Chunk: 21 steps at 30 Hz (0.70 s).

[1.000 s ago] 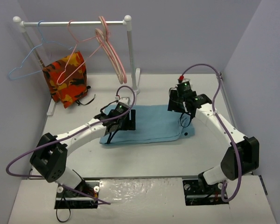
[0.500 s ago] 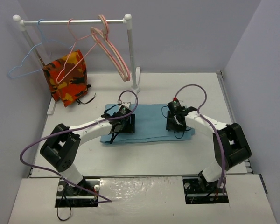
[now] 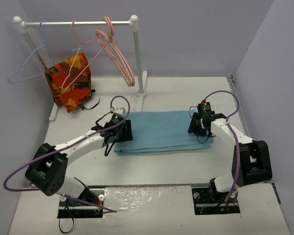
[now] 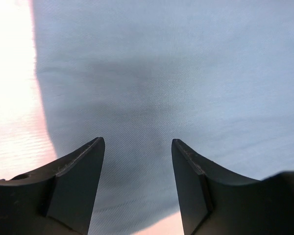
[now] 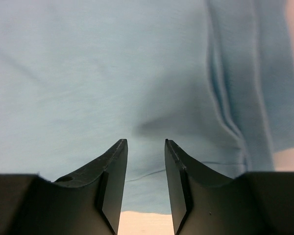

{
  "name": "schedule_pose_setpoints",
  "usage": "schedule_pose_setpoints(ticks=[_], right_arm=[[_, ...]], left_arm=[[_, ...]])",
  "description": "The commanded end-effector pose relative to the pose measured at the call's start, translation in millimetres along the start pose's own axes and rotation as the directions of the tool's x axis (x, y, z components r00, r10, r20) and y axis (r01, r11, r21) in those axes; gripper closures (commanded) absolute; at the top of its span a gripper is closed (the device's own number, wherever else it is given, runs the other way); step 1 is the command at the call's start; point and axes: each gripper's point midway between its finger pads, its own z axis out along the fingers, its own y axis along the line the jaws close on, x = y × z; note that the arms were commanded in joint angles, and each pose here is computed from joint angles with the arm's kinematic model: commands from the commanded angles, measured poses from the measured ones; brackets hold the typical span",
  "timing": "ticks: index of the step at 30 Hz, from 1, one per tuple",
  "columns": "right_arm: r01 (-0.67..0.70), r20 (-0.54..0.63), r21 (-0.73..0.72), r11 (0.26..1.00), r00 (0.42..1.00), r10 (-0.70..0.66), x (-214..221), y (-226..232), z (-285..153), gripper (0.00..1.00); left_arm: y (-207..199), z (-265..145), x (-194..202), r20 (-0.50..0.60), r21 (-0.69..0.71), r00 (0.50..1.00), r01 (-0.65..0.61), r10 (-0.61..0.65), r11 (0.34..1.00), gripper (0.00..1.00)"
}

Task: Place the trousers on the hanger
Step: Fold the trousers

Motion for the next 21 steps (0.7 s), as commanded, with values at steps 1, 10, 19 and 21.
schedule_pose_setpoints(ticks=[1, 10, 19, 21], right_arm=[[0.045, 0.130, -0.318, 0.947, 0.992, -0.004, -44, 68, -43, 0.68], [-0.068, 0.004, -0.477, 0.876, 0.997, 0.080, 5, 83, -7, 0.91], [-0.140, -0.063, -0.369, 0.919, 0.990, 0.125, 48, 45, 33, 1.00], [-0.117, -0.064, -0.386, 0.915, 0.993, 0.099, 44, 51, 32, 1.00]], left_arm=[[2, -30, -43, 0.154, 0.062, 0.982, 0.099, -0.108, 0.993, 0.48], [8, -15, 20, -0.037, 0.116, 0.980, 0.198, -0.195, 0.973, 0.64], [49, -10, 99, -0.153, -0.011, 0.915, 0.376, -0.373, 0.927, 0.90], [51, -11, 102, -0.151, -0.011, 0.914, 0.380, -0.377, 0.925, 0.90]])
